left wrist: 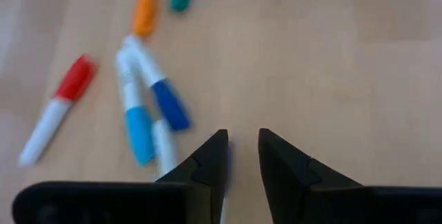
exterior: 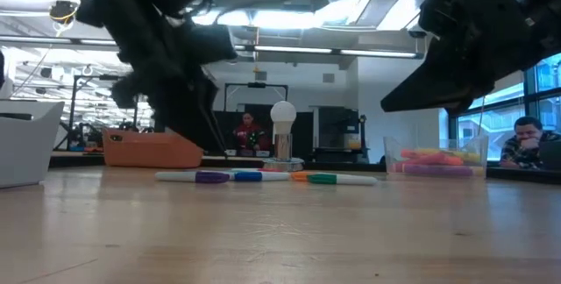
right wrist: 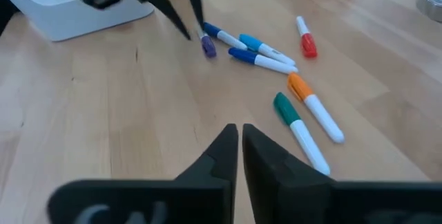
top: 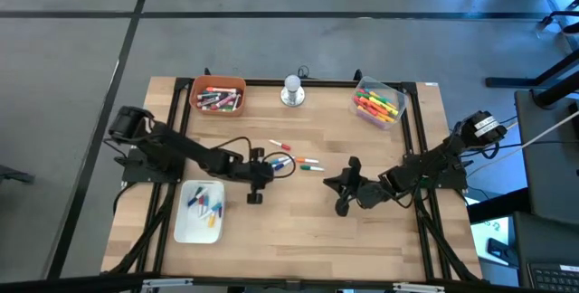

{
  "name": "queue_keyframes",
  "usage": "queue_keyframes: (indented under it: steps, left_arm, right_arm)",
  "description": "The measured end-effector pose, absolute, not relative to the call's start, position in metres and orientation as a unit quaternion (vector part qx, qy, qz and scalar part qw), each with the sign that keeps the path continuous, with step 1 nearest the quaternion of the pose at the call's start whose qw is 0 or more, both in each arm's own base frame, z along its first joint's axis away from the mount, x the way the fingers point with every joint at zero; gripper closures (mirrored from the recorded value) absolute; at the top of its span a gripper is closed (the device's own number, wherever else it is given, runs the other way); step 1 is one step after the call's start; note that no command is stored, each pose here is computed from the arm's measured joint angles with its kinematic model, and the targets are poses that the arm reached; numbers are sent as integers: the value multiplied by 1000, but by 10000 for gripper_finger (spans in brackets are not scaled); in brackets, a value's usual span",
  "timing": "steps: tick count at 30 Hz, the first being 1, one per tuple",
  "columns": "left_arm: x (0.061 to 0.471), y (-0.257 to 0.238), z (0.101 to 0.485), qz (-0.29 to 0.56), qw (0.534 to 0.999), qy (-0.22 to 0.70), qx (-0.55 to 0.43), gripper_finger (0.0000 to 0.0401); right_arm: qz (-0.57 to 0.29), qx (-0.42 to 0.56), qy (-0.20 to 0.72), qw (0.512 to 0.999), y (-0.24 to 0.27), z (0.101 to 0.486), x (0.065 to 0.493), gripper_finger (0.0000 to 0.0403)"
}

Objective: Pick & Place Markers
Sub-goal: Put the small purple highlighter pen into the white bin

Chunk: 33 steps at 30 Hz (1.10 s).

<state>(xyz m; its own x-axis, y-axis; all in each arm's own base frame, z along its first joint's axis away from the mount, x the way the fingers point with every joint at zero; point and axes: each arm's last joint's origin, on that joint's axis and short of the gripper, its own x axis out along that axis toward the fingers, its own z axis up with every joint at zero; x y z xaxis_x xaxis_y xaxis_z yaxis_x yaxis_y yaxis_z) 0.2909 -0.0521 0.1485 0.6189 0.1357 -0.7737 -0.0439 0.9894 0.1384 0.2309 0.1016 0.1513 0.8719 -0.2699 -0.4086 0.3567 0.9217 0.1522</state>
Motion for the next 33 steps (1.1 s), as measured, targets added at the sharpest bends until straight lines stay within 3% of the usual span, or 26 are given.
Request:
queue_keyframes:
  steps: [3,13,21,26,33]
  left_arm:
    - [292,-46,140,82,888,450,47,319]
    - [291,-41,119,71,859,506,21,325]
    - [290,-41,122,77,852,518,-6,356]
    - [284,-41,144,152,825,545,17,360]
    - [265,-56,233,252,770,586,-4,359]
  right_arm:
    - [-162,111,194,961,102,151,231,384]
    - [-152,111,199,962,102,151,231,396]
    - [-152,111,199,962,102,151,231,397]
    - [-150,111,201,962,102,151,231,395]
    - [-140,114,211,961,104,150,230,397]
